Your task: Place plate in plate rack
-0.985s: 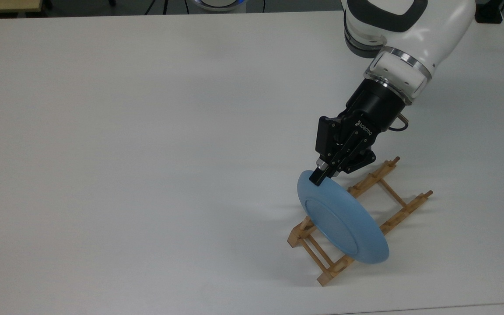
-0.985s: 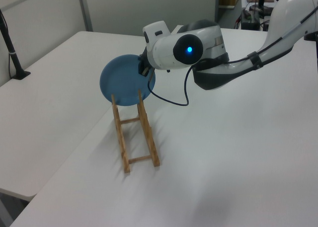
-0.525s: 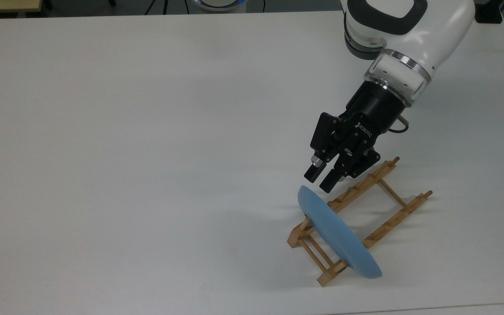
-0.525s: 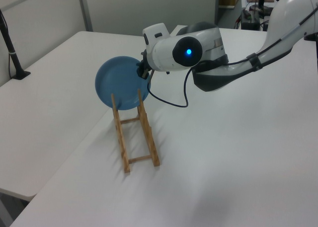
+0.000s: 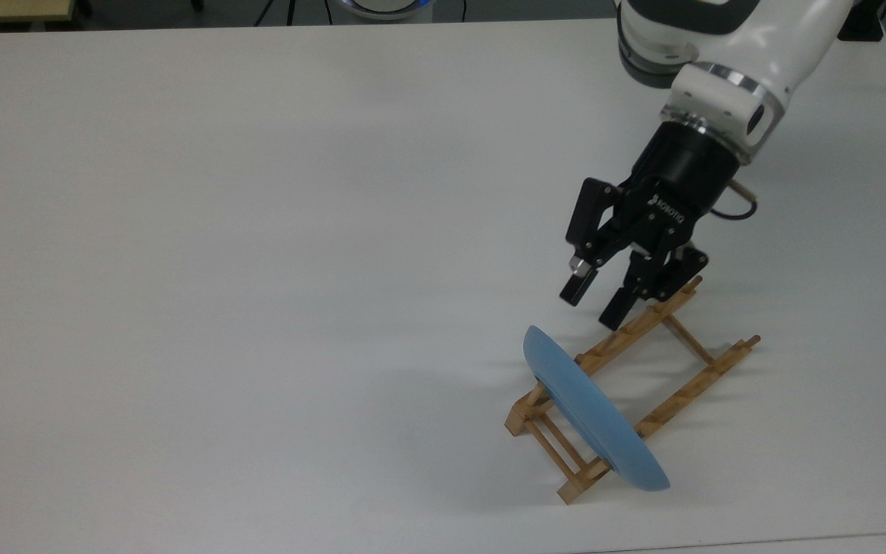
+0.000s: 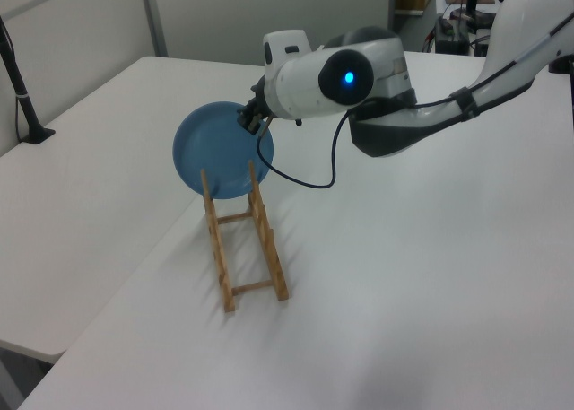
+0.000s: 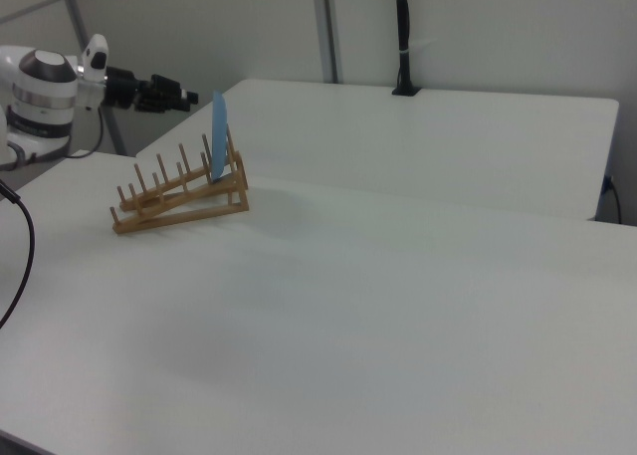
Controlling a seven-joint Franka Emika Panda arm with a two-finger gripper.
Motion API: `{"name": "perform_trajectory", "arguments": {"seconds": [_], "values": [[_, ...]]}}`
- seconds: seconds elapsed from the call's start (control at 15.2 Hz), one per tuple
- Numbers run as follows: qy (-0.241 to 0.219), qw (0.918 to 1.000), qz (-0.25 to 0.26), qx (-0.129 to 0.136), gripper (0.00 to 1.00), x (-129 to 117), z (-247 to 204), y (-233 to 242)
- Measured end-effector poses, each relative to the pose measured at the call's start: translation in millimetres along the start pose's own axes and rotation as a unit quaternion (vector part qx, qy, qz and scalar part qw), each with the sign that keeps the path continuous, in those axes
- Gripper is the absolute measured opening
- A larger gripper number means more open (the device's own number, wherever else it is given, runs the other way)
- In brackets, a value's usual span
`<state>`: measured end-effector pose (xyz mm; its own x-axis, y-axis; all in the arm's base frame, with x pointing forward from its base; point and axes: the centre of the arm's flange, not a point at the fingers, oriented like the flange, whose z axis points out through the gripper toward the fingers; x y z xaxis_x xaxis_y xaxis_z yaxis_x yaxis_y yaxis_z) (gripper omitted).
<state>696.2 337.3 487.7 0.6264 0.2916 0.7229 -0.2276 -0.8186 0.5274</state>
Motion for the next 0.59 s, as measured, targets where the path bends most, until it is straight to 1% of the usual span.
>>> {"name": "perform_trajectory", "arguments": {"seconds": [0.13, 0.2, 0.26, 0.33, 0.39, 0.53, 0.59], "values": [[-0.041, 0.9974, 0.043, 0.042, 0.53, 3, -10, 10], [-0.067, 0.9933, 0.068, 0.064, 0.53, 5, -13, 21], [-0.095, 0.9873, 0.093, 0.086, 0.59, 5, -16, 32], [-0.125, 0.9792, 0.117, 0.108, 0.64, 5, -19, 46], [-0.157, 0.9692, 0.138, 0.13, 0.64, 2, -20, 60], [-0.215, 0.9496, 0.153, 0.169, 0.77, -10, -20, 88], [-0.244, 0.9397, 0.152, 0.185, 0.87, -16, -19, 103]]}}
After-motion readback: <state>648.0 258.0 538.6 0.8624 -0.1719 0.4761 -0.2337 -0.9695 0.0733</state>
